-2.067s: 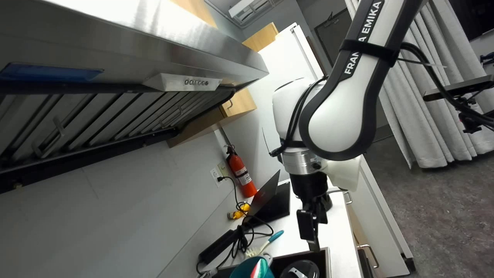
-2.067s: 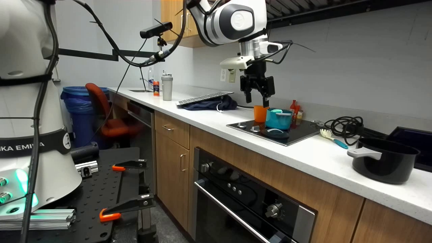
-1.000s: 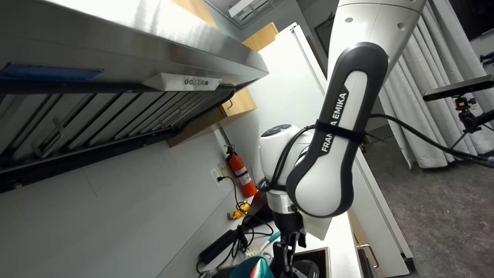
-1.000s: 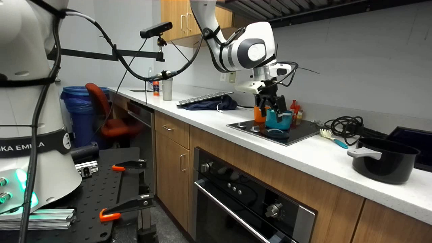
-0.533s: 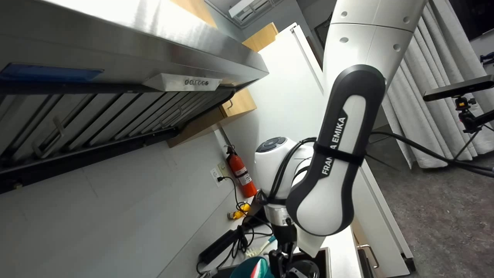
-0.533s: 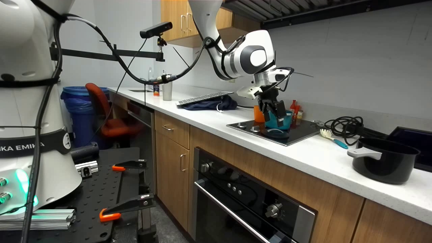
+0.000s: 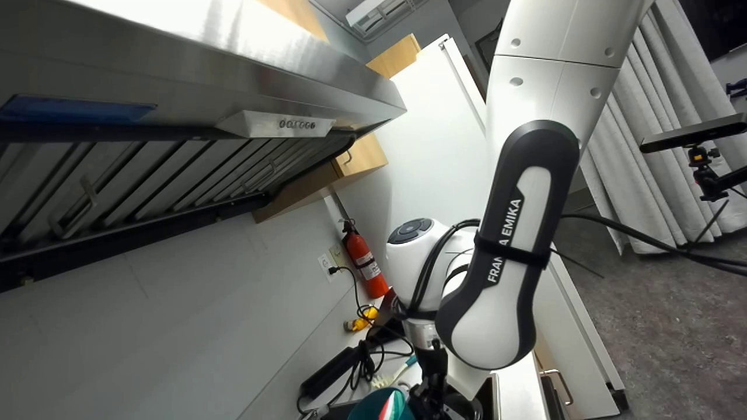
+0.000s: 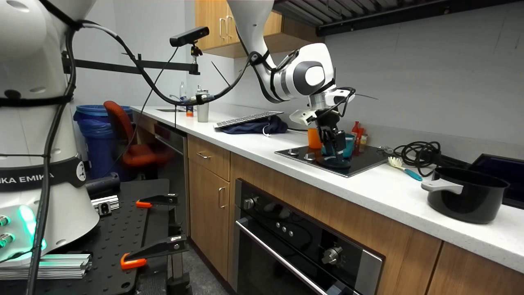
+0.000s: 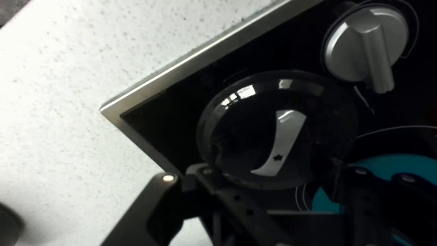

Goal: Put the lid on the stove on the pot

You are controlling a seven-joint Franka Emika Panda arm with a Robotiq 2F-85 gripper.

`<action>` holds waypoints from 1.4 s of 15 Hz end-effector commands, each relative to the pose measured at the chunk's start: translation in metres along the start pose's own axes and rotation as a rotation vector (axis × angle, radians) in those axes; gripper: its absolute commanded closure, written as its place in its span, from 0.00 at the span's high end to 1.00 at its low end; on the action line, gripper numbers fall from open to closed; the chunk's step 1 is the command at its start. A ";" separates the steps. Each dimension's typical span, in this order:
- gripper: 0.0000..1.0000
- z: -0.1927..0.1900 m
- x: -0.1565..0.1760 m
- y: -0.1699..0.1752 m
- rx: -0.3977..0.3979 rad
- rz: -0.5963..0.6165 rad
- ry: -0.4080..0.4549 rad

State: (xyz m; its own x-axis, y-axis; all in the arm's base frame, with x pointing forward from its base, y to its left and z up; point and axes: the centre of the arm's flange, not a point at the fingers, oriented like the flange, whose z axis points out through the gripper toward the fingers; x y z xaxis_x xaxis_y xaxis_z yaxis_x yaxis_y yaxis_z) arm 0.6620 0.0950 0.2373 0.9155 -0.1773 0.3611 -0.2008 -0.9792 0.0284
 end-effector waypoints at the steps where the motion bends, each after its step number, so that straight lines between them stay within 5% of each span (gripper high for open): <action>1: 0.38 0.005 0.008 -0.001 -0.017 0.038 0.033; 6: 0.01 0.002 0.010 0.009 -0.031 0.055 0.040; 21: 0.03 -0.078 0.037 -0.005 -0.095 -0.090 0.184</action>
State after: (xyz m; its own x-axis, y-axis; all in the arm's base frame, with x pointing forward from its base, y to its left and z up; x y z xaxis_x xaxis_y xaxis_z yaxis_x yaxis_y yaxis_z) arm 0.6757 0.0977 0.3017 0.8713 -0.0736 0.4853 -0.1492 -0.9816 0.1190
